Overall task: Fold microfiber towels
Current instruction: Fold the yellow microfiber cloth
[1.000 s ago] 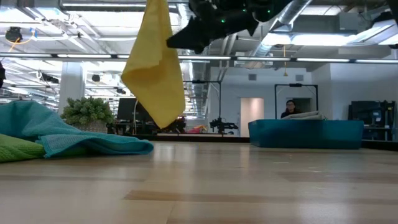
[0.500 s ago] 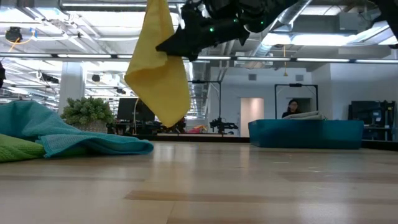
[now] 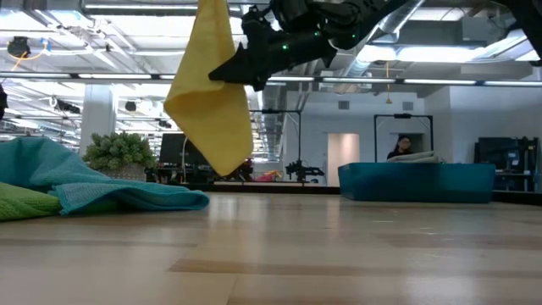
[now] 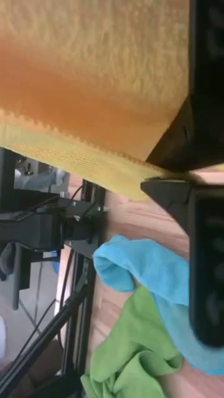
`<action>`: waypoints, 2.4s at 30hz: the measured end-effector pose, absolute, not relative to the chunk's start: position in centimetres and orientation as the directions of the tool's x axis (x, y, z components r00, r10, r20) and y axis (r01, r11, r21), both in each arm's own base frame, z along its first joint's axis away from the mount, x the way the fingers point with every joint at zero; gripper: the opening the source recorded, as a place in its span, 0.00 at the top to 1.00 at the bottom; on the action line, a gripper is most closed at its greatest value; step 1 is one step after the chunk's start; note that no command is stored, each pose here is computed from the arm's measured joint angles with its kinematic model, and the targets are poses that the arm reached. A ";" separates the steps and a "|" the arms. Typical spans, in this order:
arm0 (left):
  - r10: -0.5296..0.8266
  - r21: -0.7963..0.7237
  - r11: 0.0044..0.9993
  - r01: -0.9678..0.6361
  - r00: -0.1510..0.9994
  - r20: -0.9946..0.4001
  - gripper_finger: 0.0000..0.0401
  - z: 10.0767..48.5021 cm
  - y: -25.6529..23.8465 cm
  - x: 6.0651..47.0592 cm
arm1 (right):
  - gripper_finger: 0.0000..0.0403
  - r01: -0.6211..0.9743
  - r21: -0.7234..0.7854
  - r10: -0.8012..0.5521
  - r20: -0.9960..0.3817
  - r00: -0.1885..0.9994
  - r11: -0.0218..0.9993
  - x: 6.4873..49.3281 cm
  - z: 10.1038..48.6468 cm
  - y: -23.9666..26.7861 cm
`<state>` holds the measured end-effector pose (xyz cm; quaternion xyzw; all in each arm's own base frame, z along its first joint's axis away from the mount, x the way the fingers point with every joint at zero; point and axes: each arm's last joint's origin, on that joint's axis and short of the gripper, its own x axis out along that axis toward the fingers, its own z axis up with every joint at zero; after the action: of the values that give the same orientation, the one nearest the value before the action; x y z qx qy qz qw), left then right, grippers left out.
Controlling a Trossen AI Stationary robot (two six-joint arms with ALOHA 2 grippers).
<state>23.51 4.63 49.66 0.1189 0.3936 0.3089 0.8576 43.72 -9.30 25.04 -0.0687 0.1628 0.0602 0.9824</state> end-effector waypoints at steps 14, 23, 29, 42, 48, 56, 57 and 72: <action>0.616 0.426 0.780 -0.458 0.444 -0.651 1.00 49.1 4.5 22.9 | 0.98 -0.140 -0.097 0.094 -0.373 0.923 0.985 43.2 25.1 -9.5; 0.590 0.377 0.791 -0.482 0.439 -0.678 1.00 48.9 4.4 22.8 | 0.99 -0.126 -0.114 0.065 -0.433 0.899 0.985 40.1 28.8 -9.9; 0.573 0.338 0.797 -0.501 0.448 -0.686 1.00 48.9 4.4 22.8 | 0.99 -0.106 -0.150 0.014 -0.516 0.856 0.983 36.7 31.5 -9.7; 0.530 0.284 0.820 -0.498 0.470 -0.706 1.00 48.8 4.2 22.9 | 0.99 0.046 -0.259 -0.189 -0.560 0.807 0.965 30.8 36.2 -8.9; 0.467 0.268 0.867 -0.419 0.499 -0.730 1.00 48.8 4.0 23.0 | 0.99 0.134 -0.299 -0.286 -0.551 0.784 0.945 28.2 38.1 -8.1; 0.394 0.234 0.910 -0.343 0.534 -0.748 1.00 48.7 3.9 23.3 | 0.99 0.199 -0.280 -0.325 -0.533 0.781 0.939 24.9 40.0 -6.7; 0.383 0.227 0.914 -0.336 0.534 -0.754 1.00 48.5 3.8 23.4 | 0.99 0.207 -0.286 -0.334 -0.531 0.779 0.936 24.5 40.3 -6.4; 0.265 0.171 0.960 -0.224 0.515 -0.815 1.00 45.3 1.8 25.8 | 0.99 0.127 -0.221 -0.235 -0.584 0.777 0.967 20.2 41.4 -1.8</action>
<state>25.84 1.76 45.29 0.0219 0.4719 0.1403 0.8701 20.16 -1.83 41.40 -0.0847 0.3200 -0.0964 0.9387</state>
